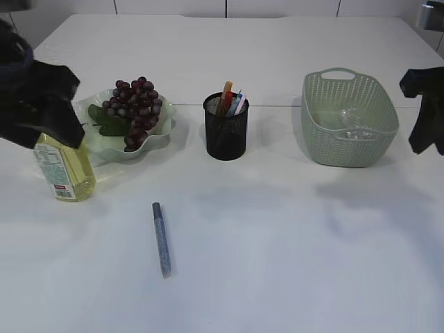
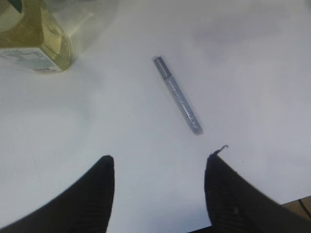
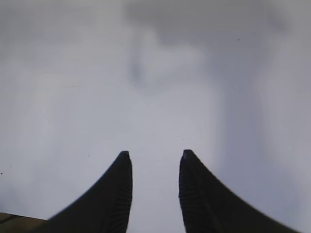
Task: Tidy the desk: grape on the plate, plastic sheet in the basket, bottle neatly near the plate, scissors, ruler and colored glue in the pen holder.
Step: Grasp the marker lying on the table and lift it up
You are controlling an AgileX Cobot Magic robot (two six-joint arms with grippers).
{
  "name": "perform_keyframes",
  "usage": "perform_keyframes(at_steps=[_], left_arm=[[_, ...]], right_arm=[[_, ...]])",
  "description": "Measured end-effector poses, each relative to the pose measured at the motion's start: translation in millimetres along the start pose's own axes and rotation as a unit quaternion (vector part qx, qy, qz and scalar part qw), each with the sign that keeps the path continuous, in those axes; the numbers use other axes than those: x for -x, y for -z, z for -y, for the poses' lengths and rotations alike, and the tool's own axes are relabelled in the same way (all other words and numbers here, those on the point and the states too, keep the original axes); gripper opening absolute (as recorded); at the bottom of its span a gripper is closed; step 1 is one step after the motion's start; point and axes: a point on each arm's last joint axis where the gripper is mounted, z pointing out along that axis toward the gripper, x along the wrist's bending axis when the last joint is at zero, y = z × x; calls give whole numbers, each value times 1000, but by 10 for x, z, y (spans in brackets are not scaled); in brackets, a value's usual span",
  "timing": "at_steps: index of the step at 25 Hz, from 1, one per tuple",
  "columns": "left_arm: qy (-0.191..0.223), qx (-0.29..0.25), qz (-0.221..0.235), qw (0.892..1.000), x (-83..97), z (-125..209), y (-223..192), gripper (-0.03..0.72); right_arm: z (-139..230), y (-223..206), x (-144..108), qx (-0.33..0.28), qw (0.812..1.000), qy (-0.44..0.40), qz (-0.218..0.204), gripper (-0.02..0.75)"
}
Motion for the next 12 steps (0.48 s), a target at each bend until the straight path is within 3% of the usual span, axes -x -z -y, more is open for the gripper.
perform_keyframes(at_steps=[7, 12], left_arm=[[95, -97, -4, 991, 64, -77, -677, 434], [119, -126, 1, 985, 90, -106, -1047, 434]], right_arm=[[-2, -1, -33, 0, 1000, -4, -18, 276], [-52, -132, -68, -19, 999, -7, -46, 276]])
